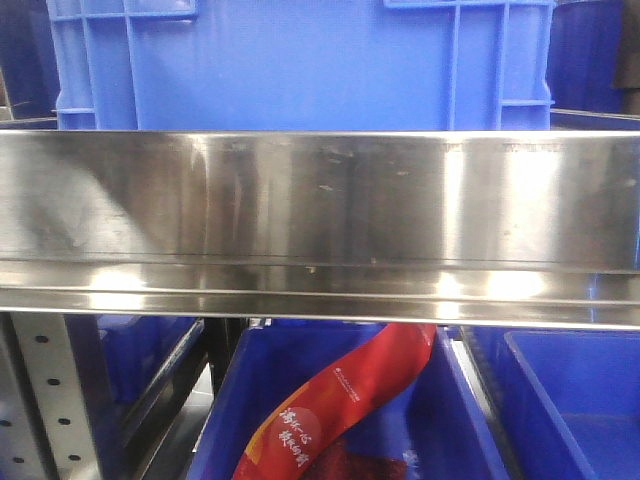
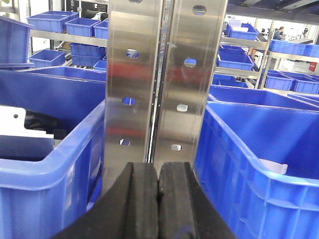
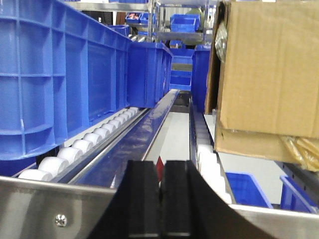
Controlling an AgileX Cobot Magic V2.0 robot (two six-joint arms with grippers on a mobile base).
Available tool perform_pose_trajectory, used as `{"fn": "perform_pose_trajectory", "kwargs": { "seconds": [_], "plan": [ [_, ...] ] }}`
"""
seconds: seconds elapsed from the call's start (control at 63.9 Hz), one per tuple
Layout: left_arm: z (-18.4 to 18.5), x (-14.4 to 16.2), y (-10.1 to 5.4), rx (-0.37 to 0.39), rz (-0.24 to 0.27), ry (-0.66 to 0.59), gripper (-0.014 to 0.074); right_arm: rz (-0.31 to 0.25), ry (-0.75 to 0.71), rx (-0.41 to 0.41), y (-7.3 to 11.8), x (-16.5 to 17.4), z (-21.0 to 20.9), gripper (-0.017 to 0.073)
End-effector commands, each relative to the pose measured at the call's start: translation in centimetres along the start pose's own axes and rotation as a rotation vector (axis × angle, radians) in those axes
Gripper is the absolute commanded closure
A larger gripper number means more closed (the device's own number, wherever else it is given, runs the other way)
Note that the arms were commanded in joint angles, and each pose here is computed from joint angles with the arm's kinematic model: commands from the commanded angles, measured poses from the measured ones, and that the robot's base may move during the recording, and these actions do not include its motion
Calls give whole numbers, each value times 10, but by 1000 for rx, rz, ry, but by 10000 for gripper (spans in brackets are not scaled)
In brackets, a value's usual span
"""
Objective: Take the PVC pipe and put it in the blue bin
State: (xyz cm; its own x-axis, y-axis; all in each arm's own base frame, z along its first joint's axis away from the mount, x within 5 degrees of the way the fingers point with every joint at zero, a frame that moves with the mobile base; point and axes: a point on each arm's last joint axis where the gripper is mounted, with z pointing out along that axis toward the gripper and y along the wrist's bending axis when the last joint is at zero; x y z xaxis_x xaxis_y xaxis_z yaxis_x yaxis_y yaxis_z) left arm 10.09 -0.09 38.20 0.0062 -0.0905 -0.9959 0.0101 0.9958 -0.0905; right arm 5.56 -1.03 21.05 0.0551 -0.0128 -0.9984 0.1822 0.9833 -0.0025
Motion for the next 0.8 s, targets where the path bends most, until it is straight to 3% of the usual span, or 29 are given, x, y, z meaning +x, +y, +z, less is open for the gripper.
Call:
{"fn": "perform_pose_trajectory", "kwargs": {
  "seconds": [0.0,0.11,0.783],
  "plan": [
    [-1,-2,0,-4,-5,-25,704,-3,-25,6,0,-2,0,727],
    [-1,-2,0,-4,-5,-25,704,32,-18,5,0,-2,0,727],
    [-1,-2,0,-4,-5,-25,704,32,-20,5,0,-2,0,727]
  ]
}}
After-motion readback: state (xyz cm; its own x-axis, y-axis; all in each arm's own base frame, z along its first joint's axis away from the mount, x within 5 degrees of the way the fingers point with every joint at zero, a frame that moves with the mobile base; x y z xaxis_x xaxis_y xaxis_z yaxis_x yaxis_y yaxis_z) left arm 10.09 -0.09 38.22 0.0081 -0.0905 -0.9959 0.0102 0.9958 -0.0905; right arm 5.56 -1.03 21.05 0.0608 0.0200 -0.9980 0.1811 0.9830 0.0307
